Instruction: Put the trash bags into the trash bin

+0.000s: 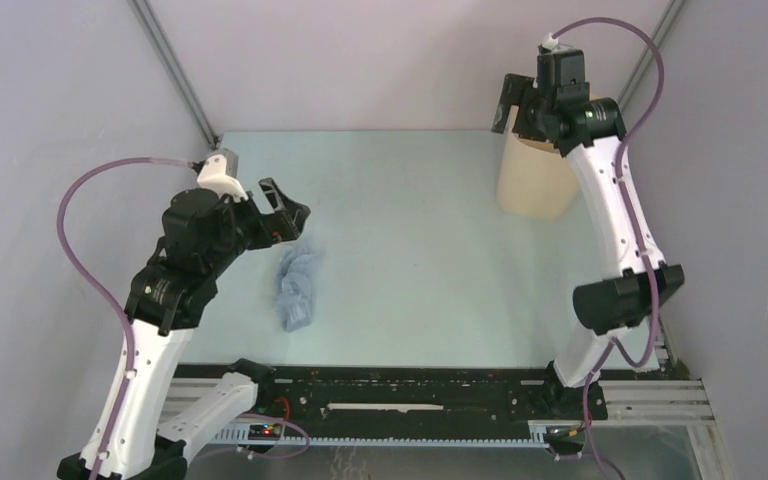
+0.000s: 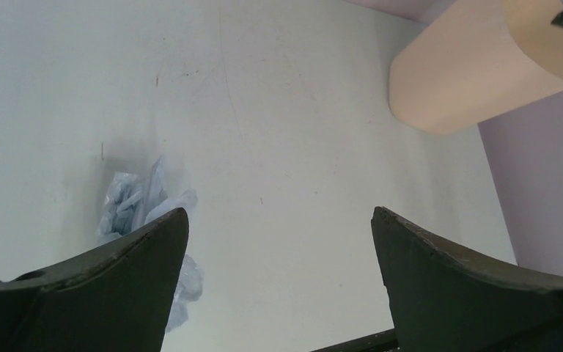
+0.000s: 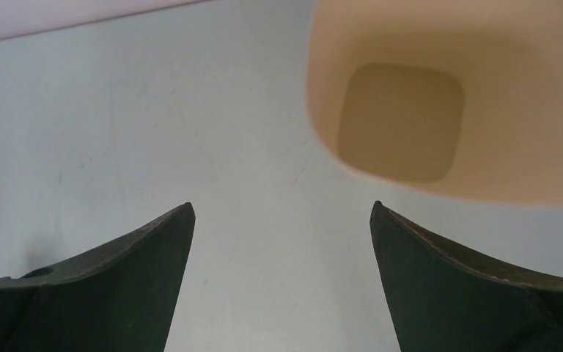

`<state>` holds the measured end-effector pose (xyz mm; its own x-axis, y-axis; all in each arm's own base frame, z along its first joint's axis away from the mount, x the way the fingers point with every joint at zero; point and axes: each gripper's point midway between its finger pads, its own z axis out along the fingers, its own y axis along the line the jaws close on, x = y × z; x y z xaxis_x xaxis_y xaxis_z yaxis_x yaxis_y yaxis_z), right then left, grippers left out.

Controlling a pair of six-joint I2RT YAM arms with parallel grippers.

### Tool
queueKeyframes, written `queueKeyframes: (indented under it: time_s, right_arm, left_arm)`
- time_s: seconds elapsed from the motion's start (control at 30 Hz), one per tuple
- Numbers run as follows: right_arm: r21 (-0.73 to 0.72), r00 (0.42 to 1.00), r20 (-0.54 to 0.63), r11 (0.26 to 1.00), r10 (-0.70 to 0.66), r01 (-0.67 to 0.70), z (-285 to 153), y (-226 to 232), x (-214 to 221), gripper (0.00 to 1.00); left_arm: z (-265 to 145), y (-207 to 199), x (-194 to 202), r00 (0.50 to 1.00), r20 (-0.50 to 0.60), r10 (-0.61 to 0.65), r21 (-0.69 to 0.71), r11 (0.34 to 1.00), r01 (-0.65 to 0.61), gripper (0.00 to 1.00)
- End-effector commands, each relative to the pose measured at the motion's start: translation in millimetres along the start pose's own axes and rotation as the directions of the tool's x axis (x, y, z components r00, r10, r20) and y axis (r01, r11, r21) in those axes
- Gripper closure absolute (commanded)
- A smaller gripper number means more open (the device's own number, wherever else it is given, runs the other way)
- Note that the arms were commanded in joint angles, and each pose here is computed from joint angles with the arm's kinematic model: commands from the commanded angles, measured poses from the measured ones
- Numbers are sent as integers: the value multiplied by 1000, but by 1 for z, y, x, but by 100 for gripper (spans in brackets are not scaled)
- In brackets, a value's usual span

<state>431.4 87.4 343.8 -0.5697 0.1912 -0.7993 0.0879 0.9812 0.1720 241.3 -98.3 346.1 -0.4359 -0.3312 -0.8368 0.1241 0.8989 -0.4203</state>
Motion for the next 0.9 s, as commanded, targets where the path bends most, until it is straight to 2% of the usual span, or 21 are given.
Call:
queueKeyframes:
  time_s: [0.0, 0.27, 0.47, 0.77, 0.83, 0.87]
  right_arm:
    - [71, 997, 62, 996, -55, 51, 24, -20, -35, 2]
    - [124, 989, -20, 982, -144, 146, 83, -29, -23, 7]
    - [73, 985, -72, 984, -160, 165, 102, -20, -7, 18]
    - [60, 973, -133, 978, -189, 199, 103, -14, 17, 41]
    - [54, 970, -137, 977, -199, 208, 100, -12, 20, 53]
    - [42, 970, -142, 978, -198, 206, 99, -11, 22, 62]
  left_arm:
    - [1, 6, -7, 996, 37, 85, -33, 996, -84, 0]
    - [10, 14, -10, 988, 33, 153, -92, 984, -150, 0]
    - [26, 9, -13, 984, 8, 180, -97, 979, -178, 0]
    - [35, 1, -21, 984, -2, 181, -94, 979, -180, 0]
    - [36, 0, -22, 985, -5, 174, -93, 980, -173, 0]
    - [37, 0, -22, 985, -9, 170, -97, 981, -170, 0]
